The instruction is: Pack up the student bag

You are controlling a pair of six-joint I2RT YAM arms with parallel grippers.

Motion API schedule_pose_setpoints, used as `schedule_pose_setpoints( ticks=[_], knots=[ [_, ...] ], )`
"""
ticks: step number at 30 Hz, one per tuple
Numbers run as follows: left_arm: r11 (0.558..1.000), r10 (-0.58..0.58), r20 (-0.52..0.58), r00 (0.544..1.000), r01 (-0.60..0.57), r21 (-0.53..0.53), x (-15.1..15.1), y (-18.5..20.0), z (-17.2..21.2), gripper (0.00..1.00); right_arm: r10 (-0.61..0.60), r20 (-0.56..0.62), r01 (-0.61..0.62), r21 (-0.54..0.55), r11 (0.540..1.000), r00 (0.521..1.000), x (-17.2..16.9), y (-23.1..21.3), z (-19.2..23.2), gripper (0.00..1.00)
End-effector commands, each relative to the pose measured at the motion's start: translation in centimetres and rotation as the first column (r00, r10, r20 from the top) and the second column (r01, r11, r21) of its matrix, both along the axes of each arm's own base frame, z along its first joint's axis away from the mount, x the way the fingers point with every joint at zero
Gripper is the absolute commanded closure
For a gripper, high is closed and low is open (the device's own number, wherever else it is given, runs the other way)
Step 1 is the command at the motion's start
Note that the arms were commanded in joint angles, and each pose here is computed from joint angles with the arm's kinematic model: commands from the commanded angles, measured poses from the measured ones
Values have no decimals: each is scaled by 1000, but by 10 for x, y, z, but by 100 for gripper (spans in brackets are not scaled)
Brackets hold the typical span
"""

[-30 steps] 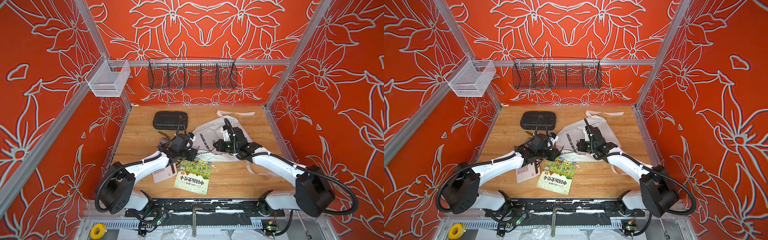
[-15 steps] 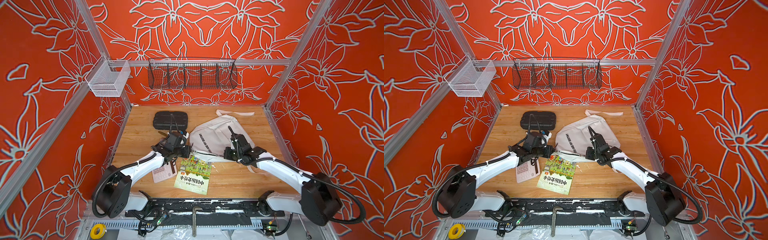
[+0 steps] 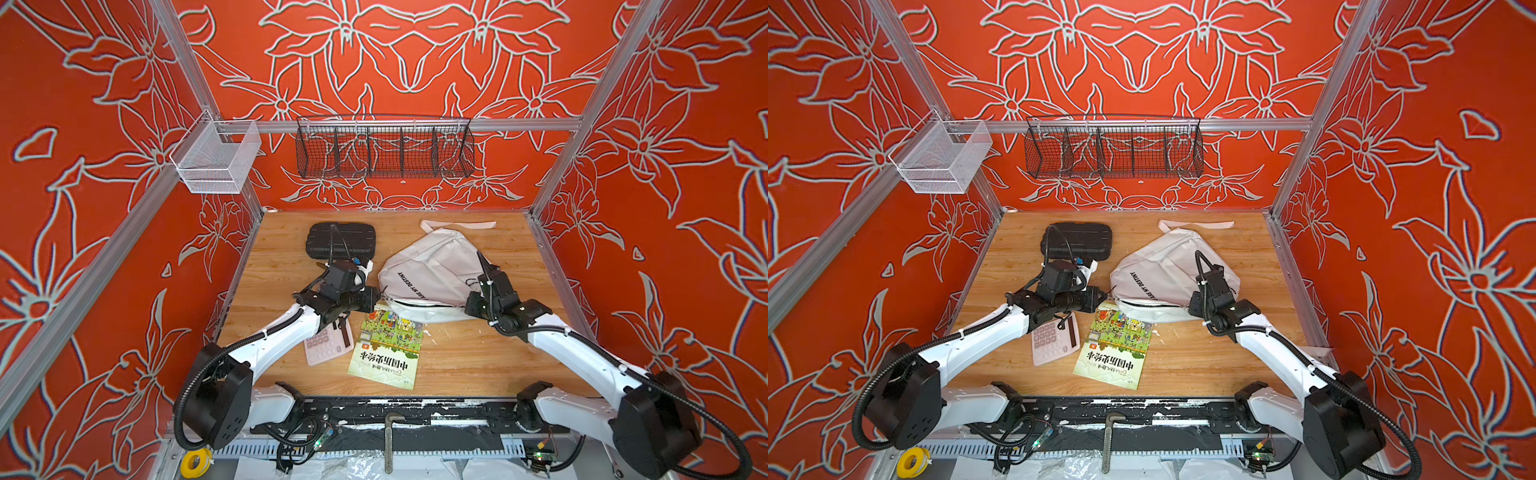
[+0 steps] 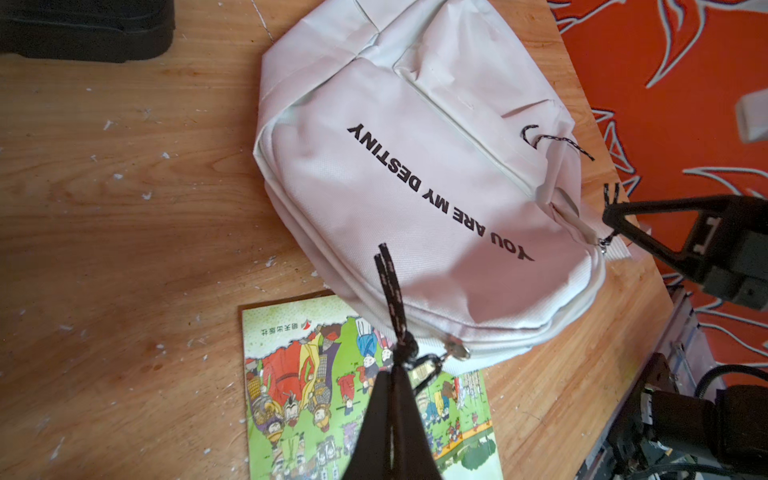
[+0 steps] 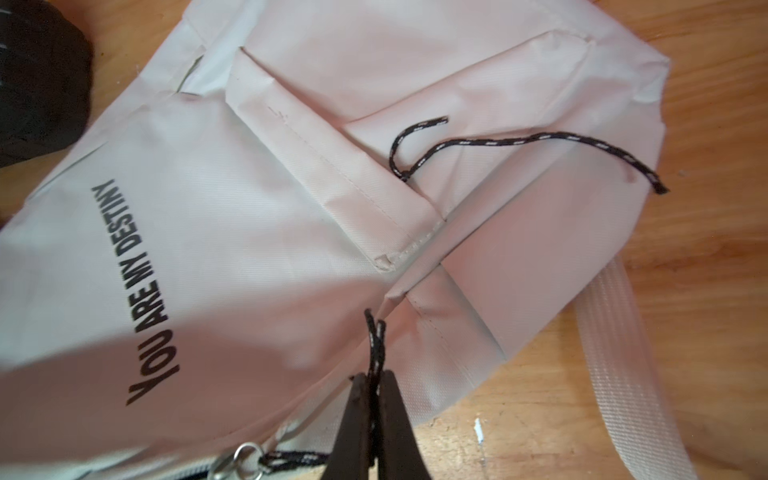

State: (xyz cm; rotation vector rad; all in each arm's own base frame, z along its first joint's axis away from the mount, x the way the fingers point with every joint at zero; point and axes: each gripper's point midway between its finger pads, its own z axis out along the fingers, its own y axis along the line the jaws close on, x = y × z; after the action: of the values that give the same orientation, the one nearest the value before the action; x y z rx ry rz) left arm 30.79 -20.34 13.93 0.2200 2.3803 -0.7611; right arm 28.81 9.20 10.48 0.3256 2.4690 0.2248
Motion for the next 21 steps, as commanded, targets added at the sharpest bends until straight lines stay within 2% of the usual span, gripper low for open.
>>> schedule_pose_setpoints(
  ticks=[1, 3, 4, 6, 9, 10, 12, 15, 18, 21],
  knots=[
    [998, 56, 53, 997, -58, 25, 8, 16, 16, 100, -57, -20, 53, -178, 983, 998, -1, -40, -3, 100],
    [999, 40, 52, 998, -38, -31, 10, 7, 31, 100, 70, 33, -66, -114, 991, 997, 10, -17, 9, 100],
    [998, 35, 46, 998, -33, -58, 11, 2, 36, 100, 147, 80, -140, -81, 987, 986, 15, -3, 20, 97],
    [993, 40, 39, 998, -36, -110, 14, -6, 49, 100, 310, 217, -312, -27, 950, 926, 22, 29, 48, 78],
    [990, 32, 56, 998, -24, -141, 13, -20, 63, 100, 469, 390, -486, -60, 872, 793, 19, 56, 88, 56],
    [989, 30, 61, 998, -21, -145, 13, -24, 67, 100, 519, 427, -539, -86, 838, 740, 14, 63, 98, 52],
    [987, 35, 67, 997, -24, -158, 14, -29, 74, 100, 627, 488, -638, -170, 751, 607, 0, 80, 112, 49],
    [985, 38, 78, 996, -24, -170, 16, -36, 82, 100, 749, 488, -706, -319, 632, 449, -20, 103, 113, 45],
    [984, 30, 99, 995, -12, -176, 18, -45, 94, 100, 816, 459, -731, -409, 545, 352, -32, 127, 106, 44],
    [986, 11, 123, 992, 10, -168, 18, -53, 106, 100, 858, 422, -740, -470, 482, 292, -34, 142, 96, 38]
  ],
)
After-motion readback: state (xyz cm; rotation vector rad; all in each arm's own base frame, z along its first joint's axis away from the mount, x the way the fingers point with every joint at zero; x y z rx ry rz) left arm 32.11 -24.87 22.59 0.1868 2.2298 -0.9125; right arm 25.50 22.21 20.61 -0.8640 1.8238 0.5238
